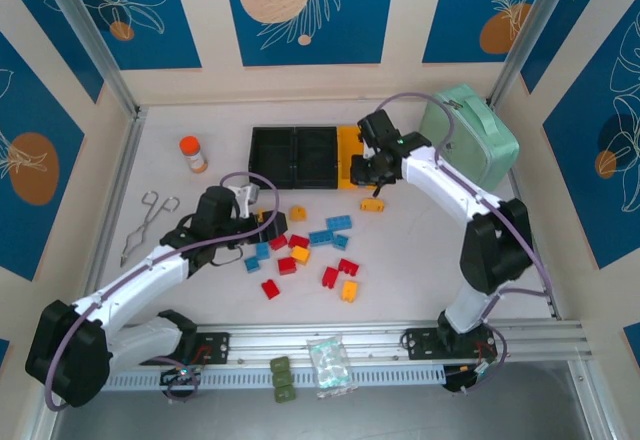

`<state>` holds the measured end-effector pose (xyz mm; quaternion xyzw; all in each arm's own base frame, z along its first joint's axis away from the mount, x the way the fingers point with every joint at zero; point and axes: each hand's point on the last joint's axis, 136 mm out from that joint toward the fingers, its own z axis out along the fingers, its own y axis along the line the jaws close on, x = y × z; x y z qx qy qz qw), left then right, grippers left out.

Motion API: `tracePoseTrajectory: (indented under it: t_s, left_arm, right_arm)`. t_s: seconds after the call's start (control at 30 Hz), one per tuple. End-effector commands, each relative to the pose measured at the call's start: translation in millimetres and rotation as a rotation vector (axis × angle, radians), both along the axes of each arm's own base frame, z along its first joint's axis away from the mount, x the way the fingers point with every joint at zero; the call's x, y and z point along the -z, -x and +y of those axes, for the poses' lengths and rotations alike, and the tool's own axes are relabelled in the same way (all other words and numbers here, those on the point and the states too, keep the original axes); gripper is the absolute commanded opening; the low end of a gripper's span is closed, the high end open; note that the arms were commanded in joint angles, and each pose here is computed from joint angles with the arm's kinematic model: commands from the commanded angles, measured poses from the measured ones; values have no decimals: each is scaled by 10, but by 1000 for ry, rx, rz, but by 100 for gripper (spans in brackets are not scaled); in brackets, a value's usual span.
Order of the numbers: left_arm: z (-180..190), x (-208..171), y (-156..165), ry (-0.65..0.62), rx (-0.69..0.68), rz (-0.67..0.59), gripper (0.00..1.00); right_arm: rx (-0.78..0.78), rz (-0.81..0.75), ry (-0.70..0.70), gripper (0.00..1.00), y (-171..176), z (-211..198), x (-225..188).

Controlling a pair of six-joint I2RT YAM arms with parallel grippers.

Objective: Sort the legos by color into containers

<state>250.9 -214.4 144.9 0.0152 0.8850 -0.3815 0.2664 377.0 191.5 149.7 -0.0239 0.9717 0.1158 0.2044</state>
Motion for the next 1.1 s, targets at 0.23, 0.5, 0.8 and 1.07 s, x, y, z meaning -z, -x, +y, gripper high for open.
tracePoseTrajectory:
  t_s: [0.23, 0.5, 0.8, 1.07]
  left_arm:
    - [47, -11, 73, -32, -23, 7, 75]
    - [71, 55, 89, -47, -28, 18, 75]
    - [99, 129, 110, -53, -39, 31, 75]
    - [114, 146, 107, -58, -46, 32, 76]
  right_arm:
    - [68, 62, 60, 14, -653, -53, 267]
    - [107, 102, 66, 16, -867, -52, 547]
    - [120, 145, 88, 19, -956, -38, 787]
    - [137, 129, 110, 37, -983, -69, 704]
